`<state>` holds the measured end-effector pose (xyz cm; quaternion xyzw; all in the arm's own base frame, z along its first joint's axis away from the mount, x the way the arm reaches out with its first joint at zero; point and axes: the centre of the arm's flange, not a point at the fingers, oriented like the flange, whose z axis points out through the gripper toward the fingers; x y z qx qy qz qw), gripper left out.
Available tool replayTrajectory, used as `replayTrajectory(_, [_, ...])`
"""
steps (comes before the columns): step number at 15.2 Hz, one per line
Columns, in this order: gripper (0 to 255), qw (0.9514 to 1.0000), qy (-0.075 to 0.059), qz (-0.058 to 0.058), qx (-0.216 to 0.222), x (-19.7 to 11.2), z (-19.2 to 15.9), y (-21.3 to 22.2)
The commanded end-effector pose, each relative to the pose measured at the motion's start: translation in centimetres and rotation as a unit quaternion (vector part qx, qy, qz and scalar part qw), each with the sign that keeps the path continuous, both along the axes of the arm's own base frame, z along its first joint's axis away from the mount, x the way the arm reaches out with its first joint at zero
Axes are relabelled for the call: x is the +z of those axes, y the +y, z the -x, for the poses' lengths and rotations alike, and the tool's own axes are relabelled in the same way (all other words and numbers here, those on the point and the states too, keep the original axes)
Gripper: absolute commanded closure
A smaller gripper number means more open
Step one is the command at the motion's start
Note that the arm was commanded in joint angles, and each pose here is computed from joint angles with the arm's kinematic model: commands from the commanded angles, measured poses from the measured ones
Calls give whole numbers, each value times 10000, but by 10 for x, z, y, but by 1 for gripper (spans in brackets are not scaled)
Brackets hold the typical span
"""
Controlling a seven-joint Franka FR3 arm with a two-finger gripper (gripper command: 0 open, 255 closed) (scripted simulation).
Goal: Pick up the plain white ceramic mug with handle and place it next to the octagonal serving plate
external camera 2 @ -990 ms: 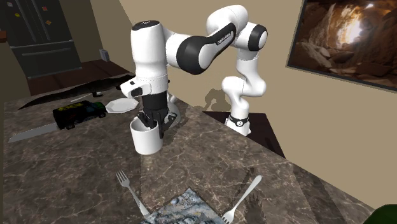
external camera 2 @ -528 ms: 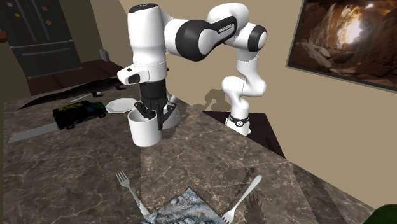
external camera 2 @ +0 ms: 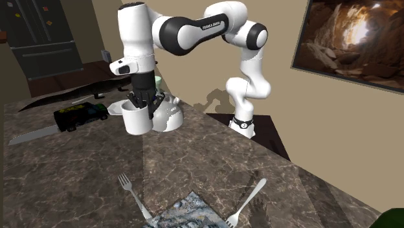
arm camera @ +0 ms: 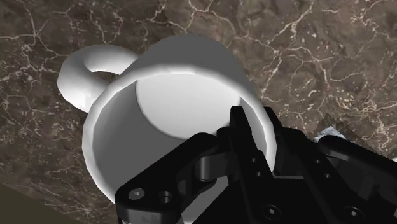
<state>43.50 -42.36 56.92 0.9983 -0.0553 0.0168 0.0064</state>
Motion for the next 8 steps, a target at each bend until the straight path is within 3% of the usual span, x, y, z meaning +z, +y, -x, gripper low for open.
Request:
replayTrajectory(1, [255, 10000, -1, 0, 8, 2, 20, -18])
replayTrajectory(8, [255, 10000, -1, 0, 8, 2, 89, -79])
